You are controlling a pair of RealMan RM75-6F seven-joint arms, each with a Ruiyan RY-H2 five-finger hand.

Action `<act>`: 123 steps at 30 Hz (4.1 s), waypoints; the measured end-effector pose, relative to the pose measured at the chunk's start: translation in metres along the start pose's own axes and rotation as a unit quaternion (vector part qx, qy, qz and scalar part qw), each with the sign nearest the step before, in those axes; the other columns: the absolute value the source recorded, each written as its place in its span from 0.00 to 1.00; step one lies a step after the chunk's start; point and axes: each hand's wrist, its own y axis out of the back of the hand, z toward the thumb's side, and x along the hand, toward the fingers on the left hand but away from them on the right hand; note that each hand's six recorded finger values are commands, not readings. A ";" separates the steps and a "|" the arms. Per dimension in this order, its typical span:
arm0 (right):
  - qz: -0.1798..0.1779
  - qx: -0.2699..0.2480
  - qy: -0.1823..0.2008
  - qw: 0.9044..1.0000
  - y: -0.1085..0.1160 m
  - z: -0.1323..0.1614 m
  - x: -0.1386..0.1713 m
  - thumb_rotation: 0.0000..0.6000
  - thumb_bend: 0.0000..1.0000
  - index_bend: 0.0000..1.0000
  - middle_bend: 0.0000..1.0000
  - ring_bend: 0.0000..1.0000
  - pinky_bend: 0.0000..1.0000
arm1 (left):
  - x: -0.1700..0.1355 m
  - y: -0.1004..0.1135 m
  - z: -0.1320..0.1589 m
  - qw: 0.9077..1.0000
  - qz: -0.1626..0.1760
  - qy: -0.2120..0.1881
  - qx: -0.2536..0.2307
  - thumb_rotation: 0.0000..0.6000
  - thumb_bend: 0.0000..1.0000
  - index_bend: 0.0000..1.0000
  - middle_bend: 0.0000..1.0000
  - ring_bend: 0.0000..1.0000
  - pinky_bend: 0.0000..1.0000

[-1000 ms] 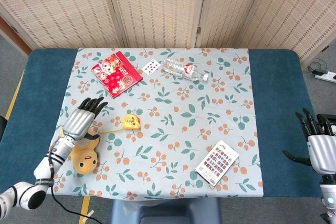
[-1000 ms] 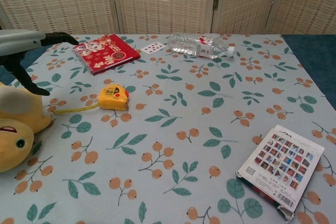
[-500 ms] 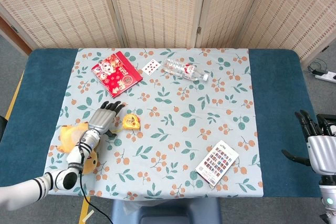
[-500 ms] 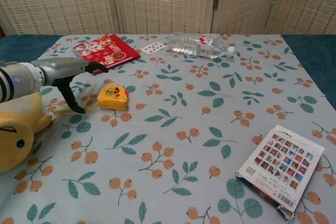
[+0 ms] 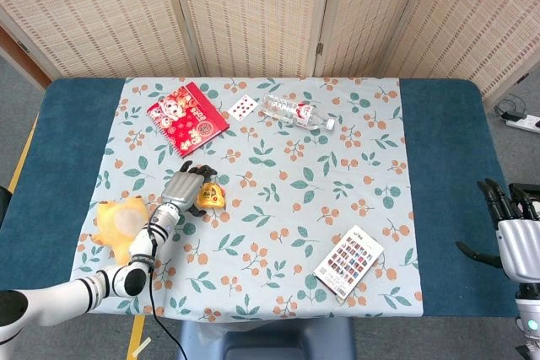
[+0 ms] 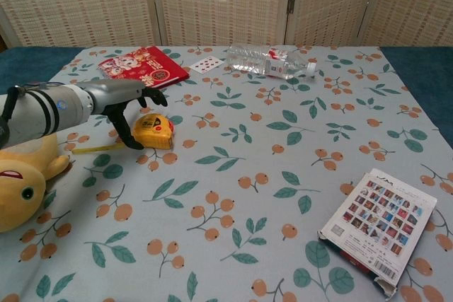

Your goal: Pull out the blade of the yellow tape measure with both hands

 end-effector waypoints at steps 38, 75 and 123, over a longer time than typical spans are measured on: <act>0.005 -0.012 0.041 0.999 -0.002 0.021 -0.008 0.95 0.11 0.11 0.13 0.23 0.08 | 0.005 0.009 0.019 0.993 0.026 -0.018 -0.110 1.00 0.40 0.52 0.47 0.43 0.11; 0.023 -0.211 0.186 0.959 -0.042 0.247 -0.095 1.00 0.14 0.00 0.00 0.00 0.00 | -0.033 0.077 0.150 0.960 0.044 -0.114 -0.253 1.00 0.45 0.55 0.51 0.46 0.12; 0.013 -0.214 0.171 0.962 -0.060 0.279 -0.115 1.00 0.28 0.00 0.00 0.00 0.00 | -0.023 0.077 0.165 0.949 0.042 -0.086 -0.300 1.00 0.47 0.56 0.51 0.47 0.13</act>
